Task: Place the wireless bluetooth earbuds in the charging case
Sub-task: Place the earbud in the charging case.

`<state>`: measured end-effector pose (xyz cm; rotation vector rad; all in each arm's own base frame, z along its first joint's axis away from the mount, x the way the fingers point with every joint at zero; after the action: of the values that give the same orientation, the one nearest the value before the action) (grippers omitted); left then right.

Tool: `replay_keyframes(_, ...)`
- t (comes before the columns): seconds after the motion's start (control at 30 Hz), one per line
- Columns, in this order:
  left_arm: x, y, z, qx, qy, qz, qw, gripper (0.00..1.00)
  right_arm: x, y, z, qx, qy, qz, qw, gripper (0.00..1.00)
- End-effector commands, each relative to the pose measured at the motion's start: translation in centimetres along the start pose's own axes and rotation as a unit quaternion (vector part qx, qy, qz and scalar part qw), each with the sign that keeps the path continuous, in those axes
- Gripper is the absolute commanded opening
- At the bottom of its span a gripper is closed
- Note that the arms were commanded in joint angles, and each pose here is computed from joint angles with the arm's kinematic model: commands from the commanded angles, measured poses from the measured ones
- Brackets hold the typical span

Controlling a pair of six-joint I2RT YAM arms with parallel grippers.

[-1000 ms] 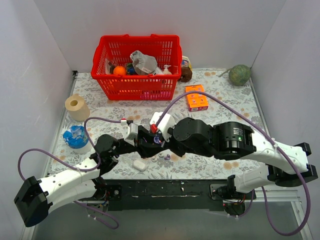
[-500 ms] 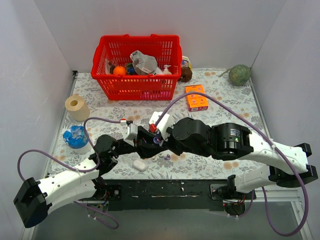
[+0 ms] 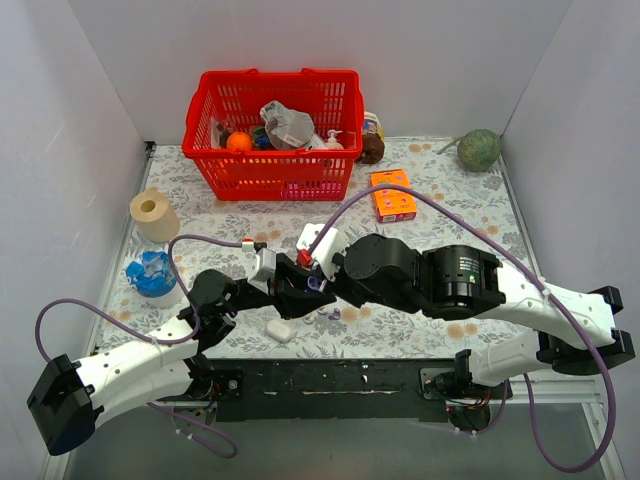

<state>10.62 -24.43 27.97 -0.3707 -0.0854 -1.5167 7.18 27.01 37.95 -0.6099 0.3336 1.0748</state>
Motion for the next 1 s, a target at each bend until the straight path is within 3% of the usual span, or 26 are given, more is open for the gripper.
replay_keyframes(0.0,0.1,-0.7,1.4,0.012,-0.018,-0.014,1.000,0.00,-0.6,-0.5,0.9,-0.004,-0.018,-0.002,1.000,0.01)
replay_keyframes(0.97,0.3,-0.8,0.8,0.000,0.007,-0.023,1.000,0.00,0.3,1.1,-0.8,-0.048,0.040,0.054,0.997,0.01)
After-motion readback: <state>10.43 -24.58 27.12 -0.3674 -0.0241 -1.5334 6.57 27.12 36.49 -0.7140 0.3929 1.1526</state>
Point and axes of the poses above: each gripper's point midway between its finger pads, its own x axis out along the fingers, its own y axis along the line the jaws close on, z = x × y, the point moved 6 cm from there along -x, back along the fingers, and after that the axes turned 4 degrees about -x, right-handed, at the moved point
